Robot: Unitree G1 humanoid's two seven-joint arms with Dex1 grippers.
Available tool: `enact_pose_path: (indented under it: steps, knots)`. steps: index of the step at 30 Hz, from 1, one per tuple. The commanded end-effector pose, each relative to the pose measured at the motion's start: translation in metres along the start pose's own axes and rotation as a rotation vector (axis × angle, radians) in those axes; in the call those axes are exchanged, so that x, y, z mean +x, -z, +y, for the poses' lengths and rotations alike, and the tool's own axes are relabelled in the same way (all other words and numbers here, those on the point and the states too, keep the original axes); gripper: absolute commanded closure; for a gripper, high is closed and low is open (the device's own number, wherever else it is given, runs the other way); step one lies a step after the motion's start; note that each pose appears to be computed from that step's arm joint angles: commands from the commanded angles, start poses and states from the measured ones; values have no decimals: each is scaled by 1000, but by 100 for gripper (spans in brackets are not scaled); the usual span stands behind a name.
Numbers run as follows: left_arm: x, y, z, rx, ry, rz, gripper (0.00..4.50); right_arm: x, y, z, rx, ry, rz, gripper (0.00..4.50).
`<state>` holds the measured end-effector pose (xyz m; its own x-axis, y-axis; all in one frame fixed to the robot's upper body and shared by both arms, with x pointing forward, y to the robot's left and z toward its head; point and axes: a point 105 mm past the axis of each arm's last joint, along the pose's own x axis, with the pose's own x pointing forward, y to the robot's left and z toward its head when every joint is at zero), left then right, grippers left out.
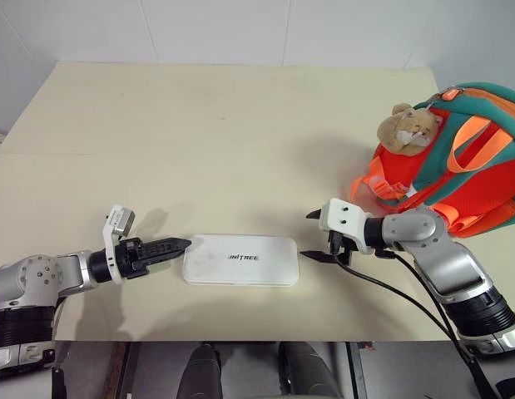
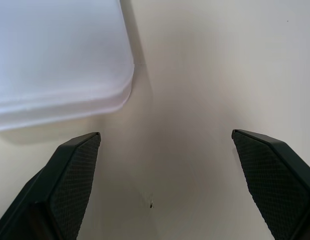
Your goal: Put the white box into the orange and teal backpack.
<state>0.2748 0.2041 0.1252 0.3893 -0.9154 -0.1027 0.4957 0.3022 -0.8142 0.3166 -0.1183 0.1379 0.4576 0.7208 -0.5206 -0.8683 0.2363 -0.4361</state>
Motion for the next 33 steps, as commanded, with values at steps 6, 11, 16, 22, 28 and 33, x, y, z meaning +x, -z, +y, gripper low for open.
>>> enact_pose_path:
  steps: [6, 11, 16, 22, 28, 33]
  knots:
    - [-2, 0, -6, -12, 21, 32, 0, 0, -11, -6, -42, 27, -35, 6]
    - [-7, 4, -10, -8, -6, 70, 0, 1, -12, -7, -44, 26, -41, 6]
    - [-8, 13, -17, -22, -27, 138, 0, 4, -12, -9, -46, 25, -50, 6]
    - [-6, 14, -18, -16, -46, 163, 0, 8, -13, -9, -55, 19, -62, 6]
    - [-1, 14, -17, -4, -69, 201, 0, 9, -15, -9, -61, 18, -69, 6]
    - [2, 12, -12, 13, -90, 205, 0, 10, -15, -8, -63, 20, -73, 6]
